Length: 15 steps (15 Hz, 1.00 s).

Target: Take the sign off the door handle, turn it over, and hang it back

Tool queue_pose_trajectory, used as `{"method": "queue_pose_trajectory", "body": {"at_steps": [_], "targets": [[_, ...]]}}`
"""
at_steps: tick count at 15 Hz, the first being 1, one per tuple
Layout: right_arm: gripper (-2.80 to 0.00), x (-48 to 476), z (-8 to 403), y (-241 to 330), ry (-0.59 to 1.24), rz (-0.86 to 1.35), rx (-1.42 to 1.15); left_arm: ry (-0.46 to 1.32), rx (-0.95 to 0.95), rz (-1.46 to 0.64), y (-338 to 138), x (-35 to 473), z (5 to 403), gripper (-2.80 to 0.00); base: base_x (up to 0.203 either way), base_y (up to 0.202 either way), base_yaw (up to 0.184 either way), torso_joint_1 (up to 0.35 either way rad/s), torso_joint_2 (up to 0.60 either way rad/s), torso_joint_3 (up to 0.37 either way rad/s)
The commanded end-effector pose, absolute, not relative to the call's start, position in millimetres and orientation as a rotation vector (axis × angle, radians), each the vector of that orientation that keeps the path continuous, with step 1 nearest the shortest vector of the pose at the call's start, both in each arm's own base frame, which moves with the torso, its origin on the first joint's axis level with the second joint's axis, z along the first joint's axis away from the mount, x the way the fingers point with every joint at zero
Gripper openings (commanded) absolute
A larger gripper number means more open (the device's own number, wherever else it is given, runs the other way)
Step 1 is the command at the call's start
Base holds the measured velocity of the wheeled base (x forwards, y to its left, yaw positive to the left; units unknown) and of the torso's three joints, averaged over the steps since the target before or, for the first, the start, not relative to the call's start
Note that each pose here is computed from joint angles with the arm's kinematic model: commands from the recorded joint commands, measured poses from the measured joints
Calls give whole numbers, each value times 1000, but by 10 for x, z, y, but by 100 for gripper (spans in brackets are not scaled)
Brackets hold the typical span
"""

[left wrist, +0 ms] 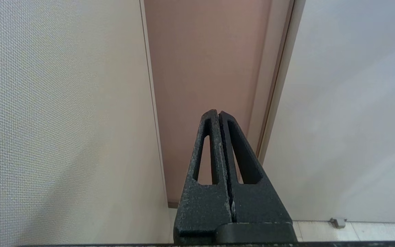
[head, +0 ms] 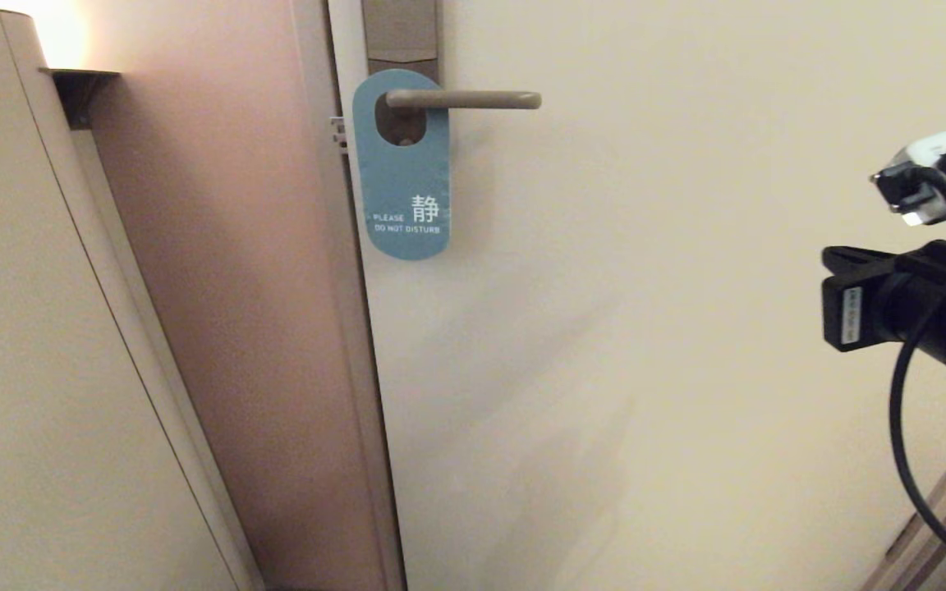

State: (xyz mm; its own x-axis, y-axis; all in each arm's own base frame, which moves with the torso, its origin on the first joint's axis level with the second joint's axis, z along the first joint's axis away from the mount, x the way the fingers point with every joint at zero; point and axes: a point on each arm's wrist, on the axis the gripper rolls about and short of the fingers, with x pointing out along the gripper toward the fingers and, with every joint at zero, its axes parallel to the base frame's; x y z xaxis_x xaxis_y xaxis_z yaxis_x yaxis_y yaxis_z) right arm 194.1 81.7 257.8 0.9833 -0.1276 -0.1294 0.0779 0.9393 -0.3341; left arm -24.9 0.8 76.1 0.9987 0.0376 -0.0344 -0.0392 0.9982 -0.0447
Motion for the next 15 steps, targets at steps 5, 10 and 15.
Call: {"method": "queue_pose_trajectory", "body": {"at_steps": [5, 10, 15], "targets": [[-280, 1568, 2650, 67, 138, -274, -285, 32, -45, 39, 8, -250, 769, -280, 0, 0, 0, 0, 0, 0], [-280, 1152, 2364, -100, 154, -274, -227, 36, -45, 39, 8, -248, 760, -280, 0, 0, 0, 0, 0, 0], [-280, 762, 1824, -78, 203, -239, -176, 34, -45, 39, 8, -248, 761, -280, 0, 0, 0, 0, 0, 0]]}}
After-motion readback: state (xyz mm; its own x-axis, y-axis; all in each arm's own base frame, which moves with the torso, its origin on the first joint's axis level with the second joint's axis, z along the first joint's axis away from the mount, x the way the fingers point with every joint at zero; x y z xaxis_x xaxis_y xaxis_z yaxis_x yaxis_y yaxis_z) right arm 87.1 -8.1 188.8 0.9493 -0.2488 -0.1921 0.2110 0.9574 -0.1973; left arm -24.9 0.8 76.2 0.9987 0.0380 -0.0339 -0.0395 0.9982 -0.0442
